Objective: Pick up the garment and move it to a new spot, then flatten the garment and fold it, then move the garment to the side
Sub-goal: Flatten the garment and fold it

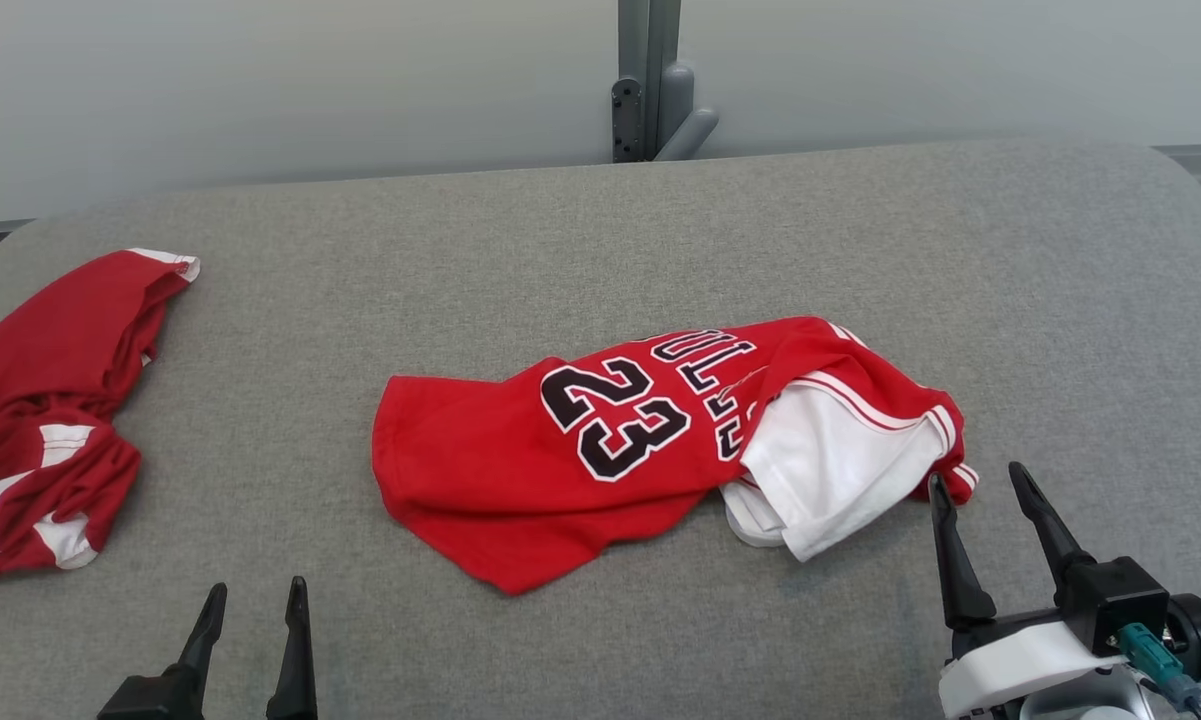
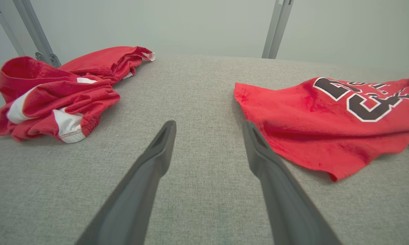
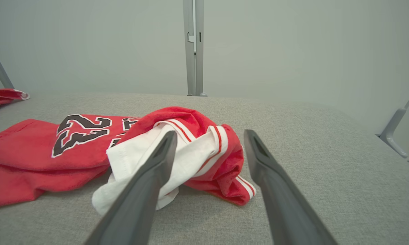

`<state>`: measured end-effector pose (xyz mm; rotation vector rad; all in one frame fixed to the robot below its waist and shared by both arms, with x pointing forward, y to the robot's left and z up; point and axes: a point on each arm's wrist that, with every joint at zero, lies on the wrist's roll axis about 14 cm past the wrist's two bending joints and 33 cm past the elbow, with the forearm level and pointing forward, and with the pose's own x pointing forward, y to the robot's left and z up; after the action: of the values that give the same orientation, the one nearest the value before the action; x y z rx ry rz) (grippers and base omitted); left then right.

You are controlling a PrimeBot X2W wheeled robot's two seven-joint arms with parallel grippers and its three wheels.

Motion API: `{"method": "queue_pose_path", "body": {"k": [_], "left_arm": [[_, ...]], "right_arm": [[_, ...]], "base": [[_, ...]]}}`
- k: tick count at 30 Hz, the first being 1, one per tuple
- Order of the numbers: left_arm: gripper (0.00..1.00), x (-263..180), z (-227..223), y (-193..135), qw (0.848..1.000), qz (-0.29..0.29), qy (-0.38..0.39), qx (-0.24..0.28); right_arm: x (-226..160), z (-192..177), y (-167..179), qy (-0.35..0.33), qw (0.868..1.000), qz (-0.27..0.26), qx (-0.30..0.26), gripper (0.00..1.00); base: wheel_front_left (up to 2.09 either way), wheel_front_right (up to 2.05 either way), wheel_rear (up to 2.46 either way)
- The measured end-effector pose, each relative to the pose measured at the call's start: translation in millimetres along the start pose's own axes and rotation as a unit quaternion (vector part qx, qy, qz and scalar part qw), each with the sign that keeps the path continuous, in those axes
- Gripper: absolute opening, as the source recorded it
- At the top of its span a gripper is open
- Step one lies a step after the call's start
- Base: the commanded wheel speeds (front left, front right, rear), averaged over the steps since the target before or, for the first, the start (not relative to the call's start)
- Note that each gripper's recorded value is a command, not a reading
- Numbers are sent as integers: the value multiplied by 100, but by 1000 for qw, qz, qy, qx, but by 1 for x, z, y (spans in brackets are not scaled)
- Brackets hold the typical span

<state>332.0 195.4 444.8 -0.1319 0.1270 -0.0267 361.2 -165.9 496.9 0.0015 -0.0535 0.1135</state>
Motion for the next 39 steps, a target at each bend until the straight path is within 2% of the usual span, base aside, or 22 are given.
{"method": "queue_pose_path", "body": {"k": [2, 6, 7, 11, 12, 13, 17, 21, 25, 27, 33, 36, 39], "left_arm": [[100, 3, -3, -2, 1000, -2, 3, -8], [100, 8, -27, -25, 996, -25, 42, -75], [100, 8, -27, -25, 996, -25, 42, -75], [100, 27, -39, -53, 983, -51, 86, -152], [100, 33, -47, -65, 976, -62, 113, -173], [100, 33, -47, -65, 976, -62, 113, -173], [100, 37, -72, -84, 958, -80, 185, -204], [100, 43, -83, -94, 945, -89, 219, -224], [100, 44, -91, -105, 939, -109, 244, -217], [0, 45, -94, -110, 936, -119, 252, -213], [0, 42, -88, -124, 935, -159, 254, -191], [0, 49, -54, -130, 938, -195, 217, -185], [0, 48, -31, -118, 942, -209, 204, -166]], "right_arm": [[0, -1, 0, 2, 1000, 0, 1, 100], [1, -3, -2, 4, 1000, -4, 1, 100], [1, -3, -2, 4, 1000, -4, 1, 100], [5, -3, -6, 4, 1000, -10, 0, 100], [3, -6, -10, 9, 1000, -16, 1, 100], [3, -6, -10, 9, 1000, -16, 1, 100], [1, -11, -16, 18, 999, -26, 3, 100], [-1, -13, -25, 21, 999, -41, 6, 100], [-6, -17, -34, 28, 998, -56, 7, 100], [-8, -18, -37, 31, 998, -62, 8, 100], [-10, -17, -41, 30, 997, -68, 7, 100], [-13, -16, -41, 27, 997, -69, 9, 100], [-13, -18, -37, 29, 997, -64, 12, 100]], "base": [[0, 0, 0], [0, 0, 0], [0, 0, 0], [0, 0, 0], [0, 0, 0], [0, 0, 0], [0, 0, 0], [0, 0, 0], [0, 0, 0], [0, 0, 0], [0, 0, 0], [0, 0, 0], [0, 0, 0]]}}
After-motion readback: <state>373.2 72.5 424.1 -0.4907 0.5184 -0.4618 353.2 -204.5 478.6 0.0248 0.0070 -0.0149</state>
